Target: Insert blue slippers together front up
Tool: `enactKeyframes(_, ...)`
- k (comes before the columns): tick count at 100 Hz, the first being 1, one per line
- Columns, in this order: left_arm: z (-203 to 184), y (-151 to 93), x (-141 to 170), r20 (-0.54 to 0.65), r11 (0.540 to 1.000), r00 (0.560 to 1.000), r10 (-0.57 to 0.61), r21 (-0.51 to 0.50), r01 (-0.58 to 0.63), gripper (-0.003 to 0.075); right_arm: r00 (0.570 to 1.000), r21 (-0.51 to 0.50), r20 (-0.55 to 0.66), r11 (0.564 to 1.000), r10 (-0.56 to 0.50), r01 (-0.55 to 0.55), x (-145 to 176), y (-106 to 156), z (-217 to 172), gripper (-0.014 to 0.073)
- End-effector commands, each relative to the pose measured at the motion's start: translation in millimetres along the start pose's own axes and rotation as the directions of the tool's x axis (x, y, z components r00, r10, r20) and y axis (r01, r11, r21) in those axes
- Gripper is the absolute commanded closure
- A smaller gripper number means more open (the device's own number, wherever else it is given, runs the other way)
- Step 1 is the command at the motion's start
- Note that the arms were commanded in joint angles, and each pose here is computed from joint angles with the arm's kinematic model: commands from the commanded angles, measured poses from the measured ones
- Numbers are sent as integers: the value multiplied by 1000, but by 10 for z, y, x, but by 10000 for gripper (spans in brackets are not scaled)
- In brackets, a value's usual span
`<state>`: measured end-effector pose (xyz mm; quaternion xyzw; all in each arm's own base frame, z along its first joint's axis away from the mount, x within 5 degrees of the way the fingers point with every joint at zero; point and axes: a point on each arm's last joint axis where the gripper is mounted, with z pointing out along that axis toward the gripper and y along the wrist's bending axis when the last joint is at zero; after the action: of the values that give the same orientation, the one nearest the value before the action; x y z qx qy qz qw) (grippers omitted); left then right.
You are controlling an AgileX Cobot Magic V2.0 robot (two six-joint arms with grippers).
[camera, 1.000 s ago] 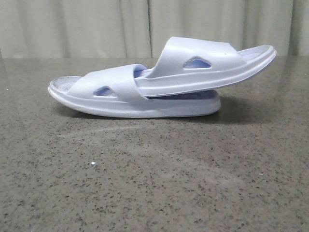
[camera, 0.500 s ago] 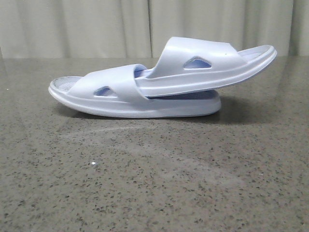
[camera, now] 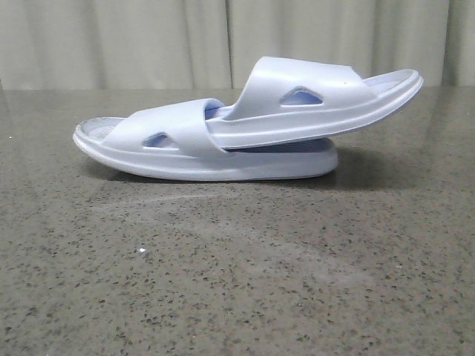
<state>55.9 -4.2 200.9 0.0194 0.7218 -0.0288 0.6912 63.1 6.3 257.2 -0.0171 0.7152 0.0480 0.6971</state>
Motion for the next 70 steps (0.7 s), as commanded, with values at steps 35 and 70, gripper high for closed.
enactKeyframes(35,-23,2,-66,106,1000,994,-18,3,18,704,986,9,165,1000,2,-4,232,-24,-114,702)
enactKeyframes(70,-23,2,-66,106,1000,994,-18,3,18,704,992,10,124,1000,4,-6,436,-33,-89,702)
